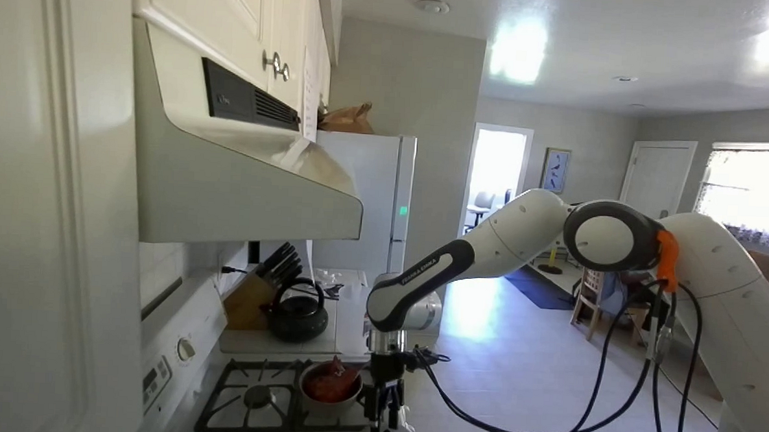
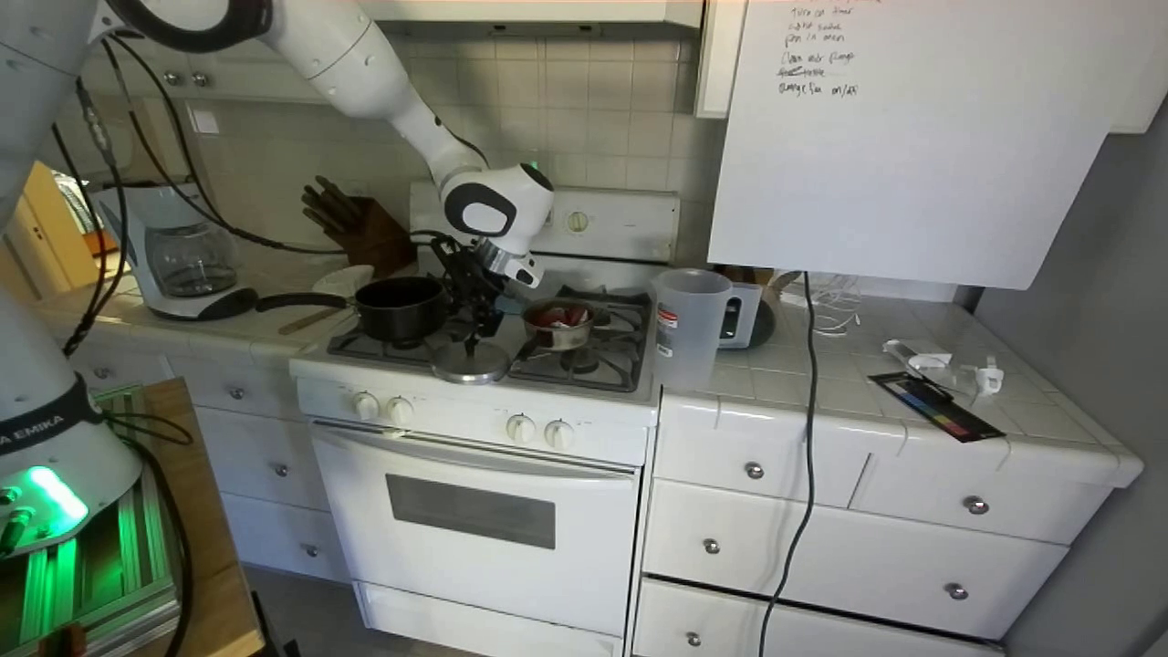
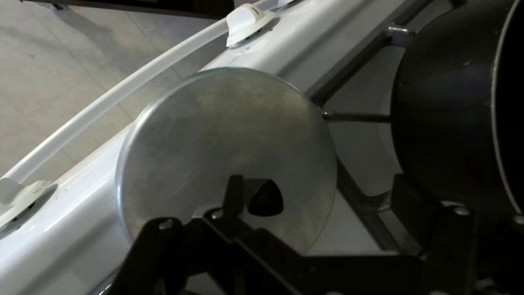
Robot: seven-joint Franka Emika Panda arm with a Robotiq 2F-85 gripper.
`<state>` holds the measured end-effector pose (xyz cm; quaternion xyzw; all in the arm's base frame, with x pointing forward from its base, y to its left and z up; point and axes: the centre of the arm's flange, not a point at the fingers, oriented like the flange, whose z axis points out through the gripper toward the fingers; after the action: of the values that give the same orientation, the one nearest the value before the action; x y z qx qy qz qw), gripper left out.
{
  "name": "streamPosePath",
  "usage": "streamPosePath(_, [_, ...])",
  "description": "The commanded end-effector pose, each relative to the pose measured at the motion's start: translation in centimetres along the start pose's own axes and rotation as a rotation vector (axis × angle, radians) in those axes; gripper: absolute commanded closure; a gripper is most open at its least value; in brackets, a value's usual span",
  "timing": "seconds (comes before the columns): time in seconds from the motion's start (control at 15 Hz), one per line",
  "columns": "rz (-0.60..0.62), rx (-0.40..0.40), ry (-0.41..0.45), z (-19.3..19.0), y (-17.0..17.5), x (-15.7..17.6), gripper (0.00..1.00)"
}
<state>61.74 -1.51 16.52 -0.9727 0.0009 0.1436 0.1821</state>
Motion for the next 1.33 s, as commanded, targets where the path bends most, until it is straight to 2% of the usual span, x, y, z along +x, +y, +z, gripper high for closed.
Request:
streamPosePath(0.0, [0.025, 0.004, -0.058, 0.9, 0.2, 0.4, 0.09])
streamPosePath(0.33, [0.065, -0.009, -0.101, 1.9, 1.4, 0.0, 0.08])
streamPosePath(0.8, [0.141, -0.088, -0.106, 0.5, 3.2, 0.0, 0.1])
streamPosePath(1.07, [0.153, -0.143, -0.102, -0.5, 3.0, 0.7, 0.14])
streamPosePath(1.27, [0.149, -0.18, -0.106, -1.1, 2.3, 1.3, 0.12])
